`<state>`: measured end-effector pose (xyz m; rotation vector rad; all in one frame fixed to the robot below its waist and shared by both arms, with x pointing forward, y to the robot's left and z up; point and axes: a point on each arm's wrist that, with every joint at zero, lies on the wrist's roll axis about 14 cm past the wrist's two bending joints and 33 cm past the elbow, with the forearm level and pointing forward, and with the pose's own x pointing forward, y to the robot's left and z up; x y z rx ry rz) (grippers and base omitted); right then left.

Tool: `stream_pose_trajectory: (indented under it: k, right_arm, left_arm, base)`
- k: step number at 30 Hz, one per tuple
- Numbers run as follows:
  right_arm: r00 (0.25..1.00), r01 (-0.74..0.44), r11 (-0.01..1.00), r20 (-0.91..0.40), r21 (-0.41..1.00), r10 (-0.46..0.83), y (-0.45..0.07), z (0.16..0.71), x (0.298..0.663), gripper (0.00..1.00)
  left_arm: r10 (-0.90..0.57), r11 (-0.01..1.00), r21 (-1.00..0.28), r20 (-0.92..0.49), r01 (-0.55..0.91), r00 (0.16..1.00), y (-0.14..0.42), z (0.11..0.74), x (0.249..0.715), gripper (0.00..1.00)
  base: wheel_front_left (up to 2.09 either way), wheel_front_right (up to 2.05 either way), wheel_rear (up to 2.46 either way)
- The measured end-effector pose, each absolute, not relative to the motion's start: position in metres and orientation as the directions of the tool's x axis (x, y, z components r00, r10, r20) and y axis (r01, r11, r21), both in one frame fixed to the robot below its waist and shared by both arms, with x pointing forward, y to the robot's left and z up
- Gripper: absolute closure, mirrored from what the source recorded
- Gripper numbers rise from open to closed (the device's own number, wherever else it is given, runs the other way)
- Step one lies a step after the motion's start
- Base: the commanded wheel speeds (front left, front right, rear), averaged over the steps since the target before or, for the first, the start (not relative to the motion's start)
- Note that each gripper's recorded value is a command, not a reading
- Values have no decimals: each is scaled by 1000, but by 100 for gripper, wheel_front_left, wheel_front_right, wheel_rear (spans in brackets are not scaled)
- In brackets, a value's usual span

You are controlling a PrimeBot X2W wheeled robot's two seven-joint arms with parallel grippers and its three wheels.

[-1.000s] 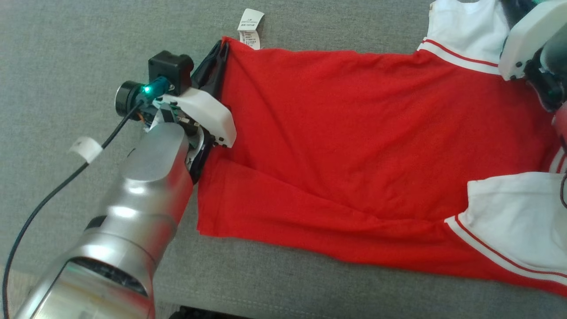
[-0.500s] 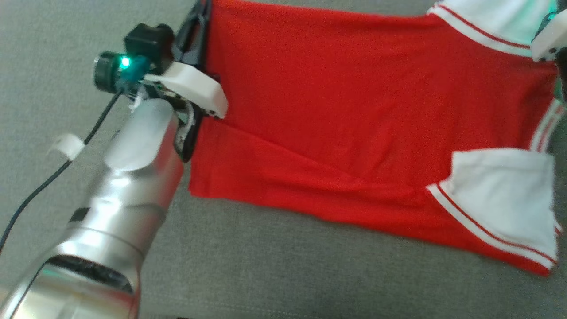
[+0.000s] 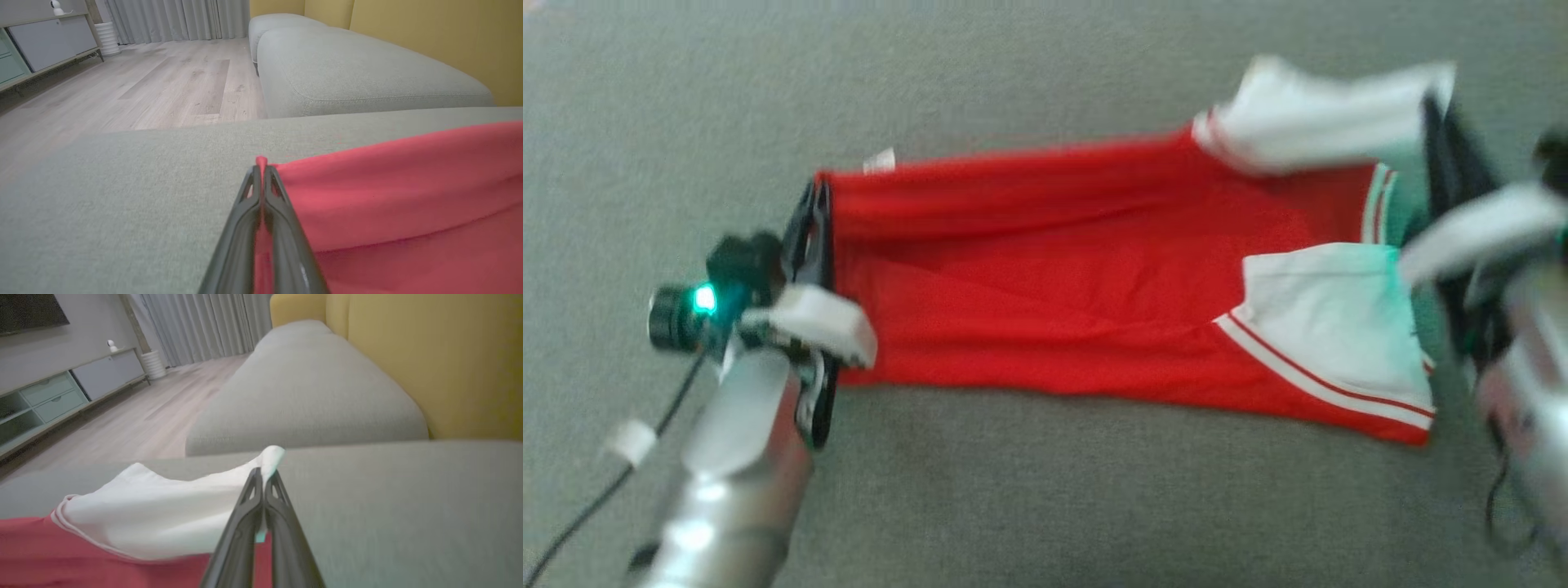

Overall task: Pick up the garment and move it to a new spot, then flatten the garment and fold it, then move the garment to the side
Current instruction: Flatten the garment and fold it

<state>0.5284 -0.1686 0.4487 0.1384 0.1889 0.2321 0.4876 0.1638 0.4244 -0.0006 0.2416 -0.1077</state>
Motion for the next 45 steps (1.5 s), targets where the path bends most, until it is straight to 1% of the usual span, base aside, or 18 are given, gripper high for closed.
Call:
stream_pose_trajectory:
  k: [3, 5, 9, 10, 11, 12, 13, 15, 18, 20, 22, 28, 35, 39, 43, 45]
  right_arm:
    - [946, -180, 960, -230, 215, 228, -173, 424, 484, 100]
    - [942, -156, 956, -255, 249, 220, -175, 414, 462, 100]
    - [936, -132, 946, -276, 297, 217, -170, 406, 433, 100]
    - [937, -124, 945, -279, 304, 213, -170, 404, 428, 100]
    - [939, -110, 943, -277, 314, 202, -171, 405, 426, 34]
    - [942, -98, 941, -274, 324, 193, -172, 406, 424, 0]
    - [946, -92, 941, -267, 326, 185, -174, 408, 423, 0]
    - [956, -76, 945, -245, 319, 159, -180, 415, 423, 0]
    - [973, -83, 963, -188, 258, 134, -187, 434, 428, 0]
    - [982, -86, 972, -144, 219, 119, -189, 448, 430, 0]
    - [985, -85, 976, -129, 199, 112, -185, 451, 425, 0]
    - [975, -95, 981, -184, 168, 126, -167, 430, 390, 0]
    - [973, -99, 981, -191, 168, 131, -159, 428, 380, 0]
    - [970, -97, 980, -203, 175, 132, -155, 424, 378, 0]
    - [964, -76, 981, -238, 179, 118, -160, 413, 377, 0]
    - [957, -70, 982, -267, 178, 117, -160, 404, 378, 0]
  left_arm:
    - [-112, 994, -20, -250, 110, 962, 160, 417, 468, 100]
    - [-111, 994, -27, -263, 108, 958, 159, 411, 455, 100]
    - [-105, 994, -42, -298, 97, 949, 156, 398, 431, 100]
    - [-101, 995, -48, -306, 91, 947, 156, 396, 426, 97]
    - [-92, 995, -52, -311, 80, 946, 156, 394, 421, 55]
    - [-81, 996, -51, -315, 69, 946, 156, 392, 418, 14]
    - [-70, 997, -50, -316, 57, 946, 158, 392, 415, 0]
    - [-28, 999, -33, -297, 19, 954, 166, 398, 411, 0]
    - [23, 999, -22, -256, -30, 966, 177, 410, 406, 0]
    - [21, 999, -18, -232, -26, 972, 175, 416, 400, 0]
    - [26, 999, -24, -215, -31, 976, 173, 421, 391, 0]
    - [15, 1000, -18, -188, -19, 982, 170, 427, 364, 0]
    - [18, 999, -39, -186, -25, 982, 170, 427, 342, 0]
    - [14, 998, -54, -195, -24, 981, 169, 424, 337, 0]
    - [0, 998, -67, -204, -14, 979, 166, 421, 338, 0]
    - [-7, 995, -95, -218, -14, 976, 162, 417, 338, 0]
  base:
    - [0, 0, 0]
    - [0, 0, 0]
    - [0, 0, 0]
    - [0, 0, 0]
    - [0, 0, 0]
    - [0, 0, 0]
    - [0, 0, 0]
    - [0, 0, 0]
    - [0, 0, 0]
    - [0, 0, 0]
    - [0, 0, 0]
    - [0, 0, 0]
    - [0, 0, 0]
    - [0, 0, 0]
    - [0, 0, 0]
    - [0, 0, 0]
